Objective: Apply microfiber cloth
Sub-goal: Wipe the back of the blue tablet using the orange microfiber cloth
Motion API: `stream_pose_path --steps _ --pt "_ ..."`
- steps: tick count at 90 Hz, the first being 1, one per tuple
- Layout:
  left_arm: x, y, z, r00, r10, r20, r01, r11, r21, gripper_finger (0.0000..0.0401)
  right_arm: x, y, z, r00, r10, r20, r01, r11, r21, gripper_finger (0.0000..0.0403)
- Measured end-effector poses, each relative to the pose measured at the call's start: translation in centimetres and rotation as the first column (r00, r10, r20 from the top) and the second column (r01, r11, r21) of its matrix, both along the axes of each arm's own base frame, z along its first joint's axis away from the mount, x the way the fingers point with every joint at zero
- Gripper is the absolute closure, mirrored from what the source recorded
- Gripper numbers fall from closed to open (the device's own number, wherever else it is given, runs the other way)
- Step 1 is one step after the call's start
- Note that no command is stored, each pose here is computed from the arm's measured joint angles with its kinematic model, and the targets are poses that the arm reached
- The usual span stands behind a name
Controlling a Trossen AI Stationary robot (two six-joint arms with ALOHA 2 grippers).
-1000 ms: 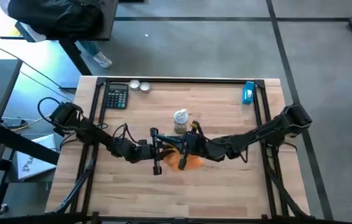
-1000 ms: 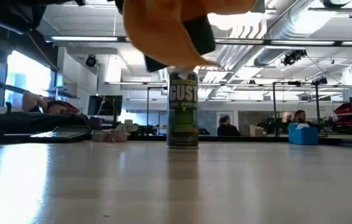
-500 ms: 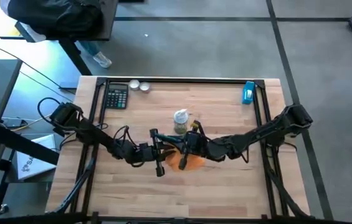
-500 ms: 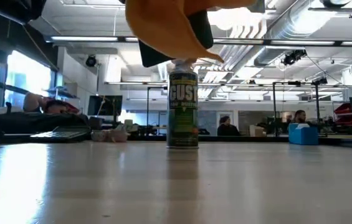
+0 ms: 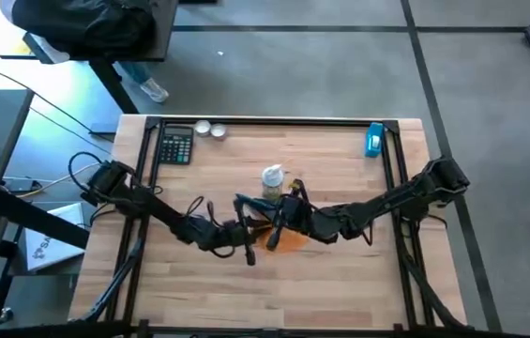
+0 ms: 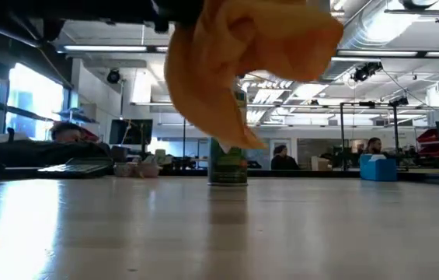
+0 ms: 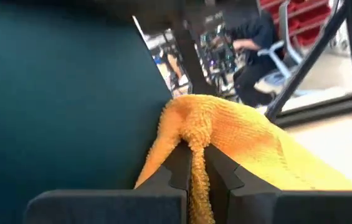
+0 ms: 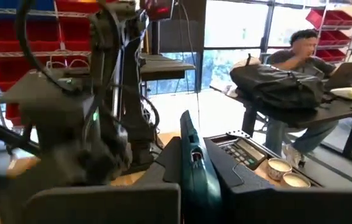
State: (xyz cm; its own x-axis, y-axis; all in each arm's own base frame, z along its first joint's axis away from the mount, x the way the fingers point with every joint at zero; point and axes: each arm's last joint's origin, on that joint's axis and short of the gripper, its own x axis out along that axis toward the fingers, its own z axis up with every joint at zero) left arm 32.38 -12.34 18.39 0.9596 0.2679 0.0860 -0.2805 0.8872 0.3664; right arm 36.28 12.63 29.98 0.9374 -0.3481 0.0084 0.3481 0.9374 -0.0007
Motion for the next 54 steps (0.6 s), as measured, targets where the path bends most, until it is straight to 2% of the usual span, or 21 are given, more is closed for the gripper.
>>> stream_pose_path --steps 13,30,46,54 --pt "0.8 -0.3 -1.4 0.999 -0.002 -0.037 0.003 1.000 0.011 0.0401 -0.3 0.0 0.8 0.999 0.017 0.027 -0.017 1.000 -0.009 0.0402" --pt "1.6 -0.8 -2.5 0.999 -0.027 -0.045 0.025 0.999 -0.037 0.0401 -0.6 0.0 1.5 0.998 0.042 0.049 -0.041 0.999 -0.018 0.0402" --pt "1.7 -1.4 -2.5 0.999 -0.037 -0.035 0.034 0.997 -0.070 0.0401 -0.7 0.0 1.5 0.998 0.037 0.044 -0.036 0.999 -0.028 0.0402" --pt "1.2 -2.0 -2.2 0.999 0.003 -0.034 -0.005 0.998 -0.057 0.0401 -0.7 0.0 1.4 0.999 0.036 0.029 -0.035 0.999 -0.037 0.0402"
